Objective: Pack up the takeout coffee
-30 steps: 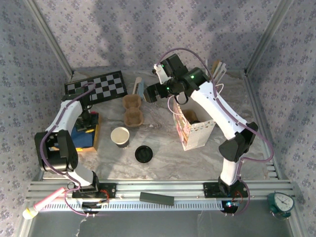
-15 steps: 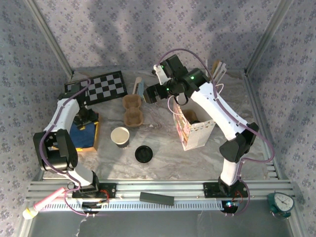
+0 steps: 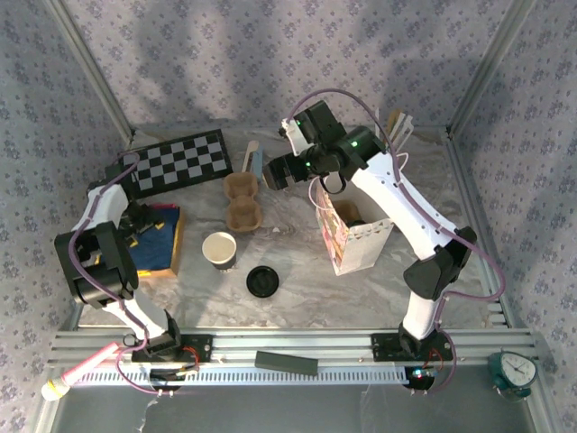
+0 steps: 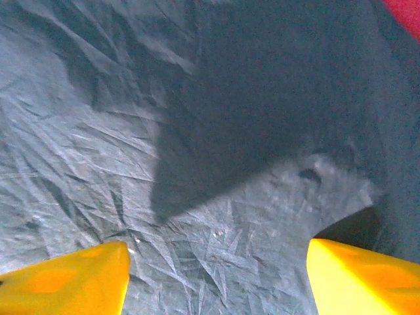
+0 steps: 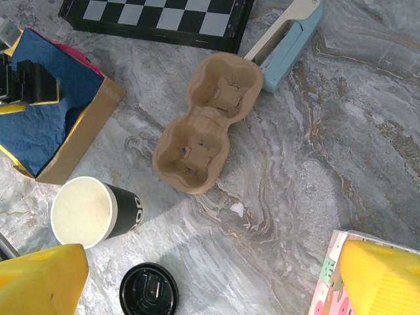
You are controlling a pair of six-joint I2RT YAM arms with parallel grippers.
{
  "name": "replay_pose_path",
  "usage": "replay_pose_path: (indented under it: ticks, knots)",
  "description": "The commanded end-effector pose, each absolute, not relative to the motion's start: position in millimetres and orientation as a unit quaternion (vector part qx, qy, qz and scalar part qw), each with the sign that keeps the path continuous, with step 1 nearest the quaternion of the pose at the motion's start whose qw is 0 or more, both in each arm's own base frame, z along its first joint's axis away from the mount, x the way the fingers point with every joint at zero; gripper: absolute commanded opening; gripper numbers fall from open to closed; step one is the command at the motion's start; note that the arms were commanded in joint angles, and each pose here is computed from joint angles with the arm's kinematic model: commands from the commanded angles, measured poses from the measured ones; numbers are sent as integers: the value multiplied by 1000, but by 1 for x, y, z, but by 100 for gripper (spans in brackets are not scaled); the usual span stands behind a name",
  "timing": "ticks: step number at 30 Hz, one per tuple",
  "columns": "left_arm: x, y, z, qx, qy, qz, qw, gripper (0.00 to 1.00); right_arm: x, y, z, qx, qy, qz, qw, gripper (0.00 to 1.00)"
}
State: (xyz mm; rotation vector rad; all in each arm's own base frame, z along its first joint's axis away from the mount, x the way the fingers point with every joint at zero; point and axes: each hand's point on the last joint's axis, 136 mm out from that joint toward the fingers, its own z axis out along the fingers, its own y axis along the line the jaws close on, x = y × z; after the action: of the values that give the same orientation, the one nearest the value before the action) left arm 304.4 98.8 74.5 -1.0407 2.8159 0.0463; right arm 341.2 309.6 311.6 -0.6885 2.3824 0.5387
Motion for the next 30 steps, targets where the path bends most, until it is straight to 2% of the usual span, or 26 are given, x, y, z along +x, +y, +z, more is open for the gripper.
replay_pose_path:
  ticks: [1,9,11,14,19,20,21,25,30]
  knots:
    - [303,98,65,-353,933,5,65,69,337,304,317,-252,897,201,301,100]
    - [292,96,50,-355,933,4,50,49,338,302,316,-250,899,198,300,100]
    - [291,95,51,-353,934,2,52,38,338,301,315,-250,899,199,300,100]
    - [289,95,53,-354,934,1,55,29,339,302,314,-250,899,199,299,100]
    - [287,96,61,-352,934,7,56,22,339,302,316,-249,898,201,301,100]
    - [287,97,67,-352,934,10,60,13,340,302,317,-249,898,202,302,100]
    - [287,98,71,-352,934,13,62,9,340,302,316,-249,898,201,301,100]
    - [285,103,92,-353,932,28,76,4,340,302,315,-249,898,201,301,100]
    - [282,104,117,-357,929,33,89,4,340,302,316,-246,898,203,303,100]
